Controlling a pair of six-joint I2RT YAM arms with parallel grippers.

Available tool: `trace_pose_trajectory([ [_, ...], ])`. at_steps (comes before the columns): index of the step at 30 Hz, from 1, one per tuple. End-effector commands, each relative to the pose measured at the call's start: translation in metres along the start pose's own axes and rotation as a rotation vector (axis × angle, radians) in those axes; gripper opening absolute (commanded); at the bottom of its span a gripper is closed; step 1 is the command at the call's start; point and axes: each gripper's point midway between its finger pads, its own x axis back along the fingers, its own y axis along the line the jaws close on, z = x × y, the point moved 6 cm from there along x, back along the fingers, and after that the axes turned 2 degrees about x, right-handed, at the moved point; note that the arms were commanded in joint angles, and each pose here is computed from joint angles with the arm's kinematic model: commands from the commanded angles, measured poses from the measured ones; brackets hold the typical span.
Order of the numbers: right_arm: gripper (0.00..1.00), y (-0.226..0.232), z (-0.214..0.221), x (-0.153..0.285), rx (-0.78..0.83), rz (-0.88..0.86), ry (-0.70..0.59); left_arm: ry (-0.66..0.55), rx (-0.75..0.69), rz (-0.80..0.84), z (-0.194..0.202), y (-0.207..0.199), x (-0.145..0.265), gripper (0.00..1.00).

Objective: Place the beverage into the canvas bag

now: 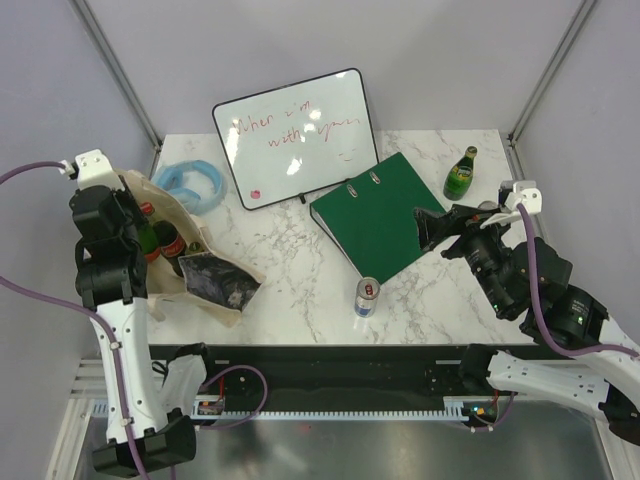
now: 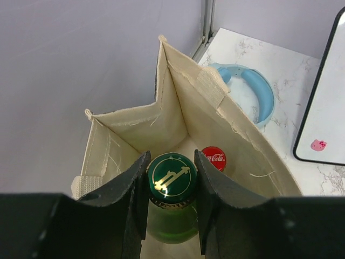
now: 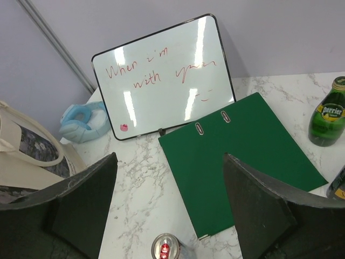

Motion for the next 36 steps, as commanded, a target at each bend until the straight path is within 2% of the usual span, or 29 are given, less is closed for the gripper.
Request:
trace_pose_trajectory([
  [1, 0.86, -0.004, 0.000, 0.000, 0.027, 0.021, -0.009, -0.289, 0.109, 0.000, -0.047, 0.001, 0.002, 0.02],
  [6, 0.86, -0.003, 0.004, -0.001, 0.037, 0.020, -0.001, -0.288, 0.118, -0.002, -0.032, 0.001, -0.004, 0.02],
  [17, 0.87, -0.001, 0.004, -0.004, 0.035, 0.017, 0.000, -0.338, 0.115, -0.194, -0.039, 0.024, -0.008, 0.02],
  [25, 0.87, 0.002, 0.004, -0.005, 0.027, 0.003, 0.002, -0.490, 0.130, -0.136, -0.040, 0.015, -0.025, 0.02],
  [31, 0.87, 0.002, 0.008, -0.006, 0.028, 0.007, 0.009, -0.417, 0.159, -0.109, -0.015, 0.008, -0.045, 0.02],
  [36, 0.87, 0.003, 0.015, -0.010, 0.050, 0.013, 0.025, -0.410, 0.173, -0.106, 0.000, 0.008, -0.050, 0.02],
])
